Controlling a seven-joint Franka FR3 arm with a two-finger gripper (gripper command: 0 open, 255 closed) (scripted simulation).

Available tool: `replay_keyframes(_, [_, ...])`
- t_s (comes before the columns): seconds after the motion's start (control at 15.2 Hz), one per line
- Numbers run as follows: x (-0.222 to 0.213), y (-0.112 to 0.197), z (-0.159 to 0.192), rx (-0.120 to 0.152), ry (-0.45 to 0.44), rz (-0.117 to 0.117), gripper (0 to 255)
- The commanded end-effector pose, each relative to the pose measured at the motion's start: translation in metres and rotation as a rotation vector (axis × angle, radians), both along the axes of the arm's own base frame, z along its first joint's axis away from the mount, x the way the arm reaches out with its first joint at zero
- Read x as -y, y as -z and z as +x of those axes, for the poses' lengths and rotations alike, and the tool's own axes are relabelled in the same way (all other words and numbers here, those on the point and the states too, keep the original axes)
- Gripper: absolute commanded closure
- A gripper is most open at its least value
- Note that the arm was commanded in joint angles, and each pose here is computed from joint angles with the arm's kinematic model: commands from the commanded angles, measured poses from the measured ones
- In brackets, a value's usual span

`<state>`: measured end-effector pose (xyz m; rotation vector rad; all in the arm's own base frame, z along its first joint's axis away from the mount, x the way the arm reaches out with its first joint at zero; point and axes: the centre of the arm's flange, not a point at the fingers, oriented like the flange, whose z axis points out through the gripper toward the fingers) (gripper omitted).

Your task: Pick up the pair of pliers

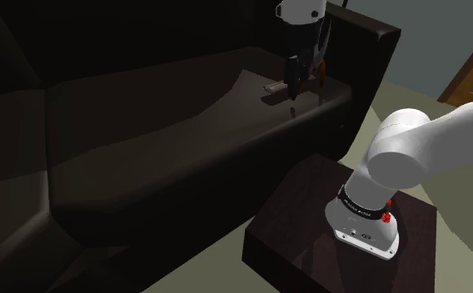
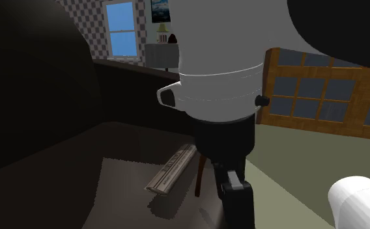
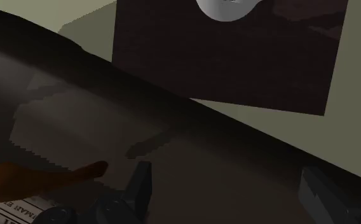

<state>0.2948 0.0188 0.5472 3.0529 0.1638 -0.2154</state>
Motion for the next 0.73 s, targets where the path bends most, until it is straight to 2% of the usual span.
replay_keyframes(0.0, [0.000, 0.000, 0.000, 0.000, 0.000, 0.000, 0])
replay_keyframes(0.33, [0.049, -0.016, -0.008, -0.092, -0.439, -0.011, 0])
replay_keyframes(0.66, [0.096, -0.032, 0.006, -0.183, -0.877, -0.021, 0])
